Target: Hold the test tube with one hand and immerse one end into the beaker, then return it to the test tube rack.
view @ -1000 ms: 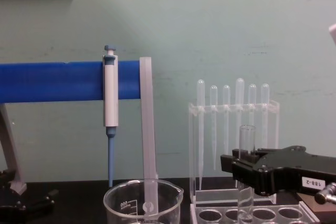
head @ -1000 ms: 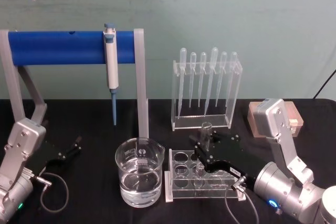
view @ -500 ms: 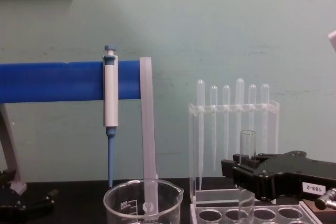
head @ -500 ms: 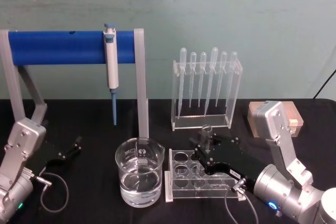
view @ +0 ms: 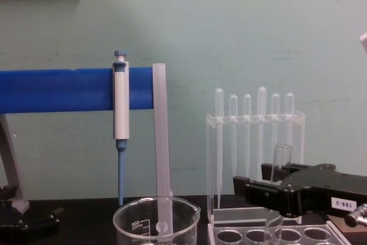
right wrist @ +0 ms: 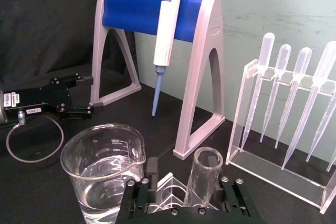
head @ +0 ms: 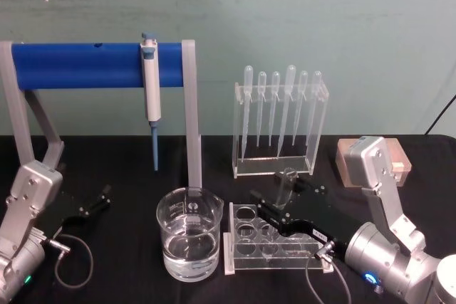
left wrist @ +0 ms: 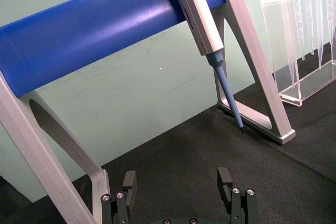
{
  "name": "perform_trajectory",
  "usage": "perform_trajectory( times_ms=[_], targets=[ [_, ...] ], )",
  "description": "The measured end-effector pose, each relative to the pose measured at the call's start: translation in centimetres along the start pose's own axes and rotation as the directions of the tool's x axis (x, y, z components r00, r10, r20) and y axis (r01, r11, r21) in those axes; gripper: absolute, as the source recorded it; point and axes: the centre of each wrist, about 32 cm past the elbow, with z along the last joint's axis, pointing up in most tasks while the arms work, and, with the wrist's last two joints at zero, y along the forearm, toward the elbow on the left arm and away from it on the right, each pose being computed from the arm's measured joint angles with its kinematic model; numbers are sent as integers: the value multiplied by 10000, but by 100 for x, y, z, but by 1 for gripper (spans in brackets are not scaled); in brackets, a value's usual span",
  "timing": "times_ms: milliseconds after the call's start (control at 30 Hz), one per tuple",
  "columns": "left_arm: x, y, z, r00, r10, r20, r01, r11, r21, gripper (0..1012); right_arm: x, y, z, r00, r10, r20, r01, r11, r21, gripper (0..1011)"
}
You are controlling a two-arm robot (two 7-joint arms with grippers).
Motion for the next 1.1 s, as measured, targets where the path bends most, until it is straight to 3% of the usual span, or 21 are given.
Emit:
perform_trajectory(
  times_ms=[467,1100],
  targets=[
    [0,0,0,10000,0,0,0,10000,0,1000,66,-183,133,9976,-654,246,646,9974,308,995],
    [0,0,0,10000,0,0,0,10000,1,1000,145,-533,286,9861,-1641,256,1610,9825,941,1004]
  ],
)
